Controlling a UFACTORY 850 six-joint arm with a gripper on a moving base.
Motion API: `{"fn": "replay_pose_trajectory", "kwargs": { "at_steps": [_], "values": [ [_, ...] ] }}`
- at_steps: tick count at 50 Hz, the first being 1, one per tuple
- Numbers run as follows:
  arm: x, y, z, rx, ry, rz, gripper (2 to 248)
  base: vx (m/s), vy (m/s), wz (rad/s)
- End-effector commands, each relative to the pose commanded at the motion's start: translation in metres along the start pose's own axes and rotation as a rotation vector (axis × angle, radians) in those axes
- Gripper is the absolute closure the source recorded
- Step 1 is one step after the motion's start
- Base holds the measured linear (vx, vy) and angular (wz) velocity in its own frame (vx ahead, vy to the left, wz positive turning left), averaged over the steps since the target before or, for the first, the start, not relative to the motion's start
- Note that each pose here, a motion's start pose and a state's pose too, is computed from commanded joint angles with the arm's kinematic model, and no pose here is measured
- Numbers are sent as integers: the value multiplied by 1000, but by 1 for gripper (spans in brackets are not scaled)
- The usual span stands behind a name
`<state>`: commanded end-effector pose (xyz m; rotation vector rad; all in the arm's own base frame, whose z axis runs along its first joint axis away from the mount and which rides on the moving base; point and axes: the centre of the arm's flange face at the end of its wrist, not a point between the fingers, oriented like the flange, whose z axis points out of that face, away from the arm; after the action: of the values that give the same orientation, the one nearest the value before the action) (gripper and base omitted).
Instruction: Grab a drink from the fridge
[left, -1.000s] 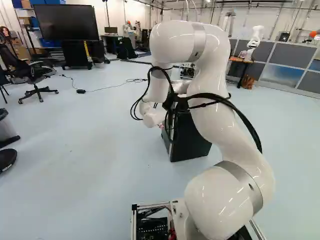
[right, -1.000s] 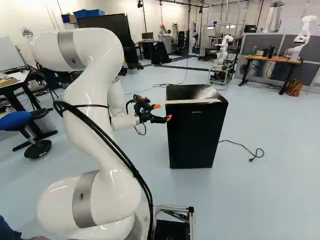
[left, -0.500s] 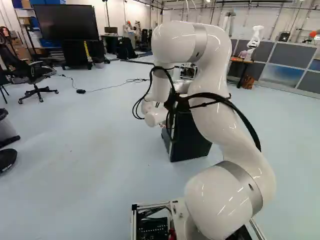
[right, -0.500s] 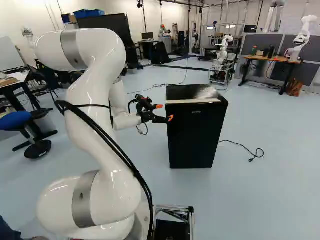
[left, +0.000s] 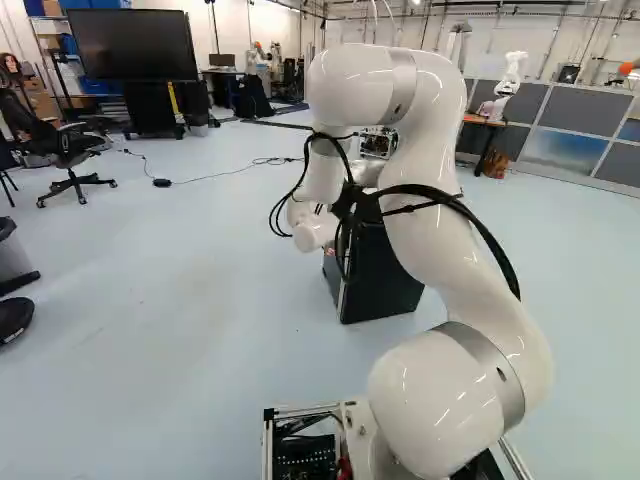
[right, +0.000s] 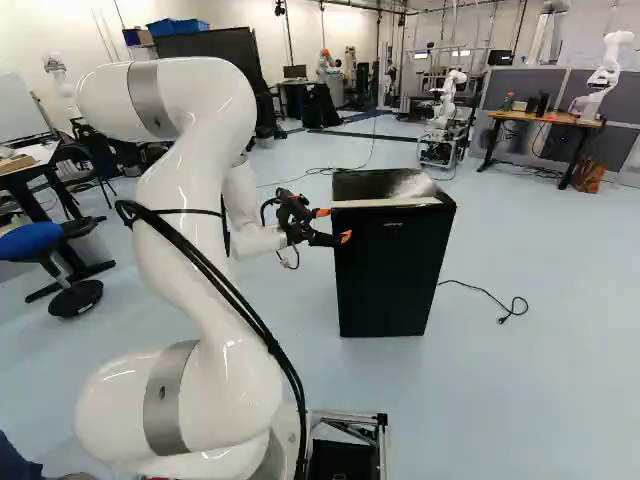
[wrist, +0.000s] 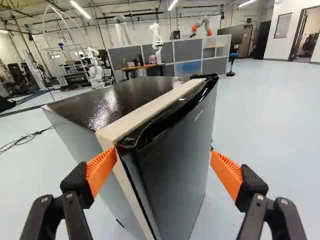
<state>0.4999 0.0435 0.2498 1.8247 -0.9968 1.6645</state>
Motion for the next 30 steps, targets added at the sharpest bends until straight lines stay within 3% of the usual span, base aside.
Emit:
{"fn": "replay_pose_trajectory", "kwargs": {
  "at_steps": [30],
  "values": [
    [8, 46, -24, -10, -26, -56, 3, 0, 0, -3]
  ]
}}
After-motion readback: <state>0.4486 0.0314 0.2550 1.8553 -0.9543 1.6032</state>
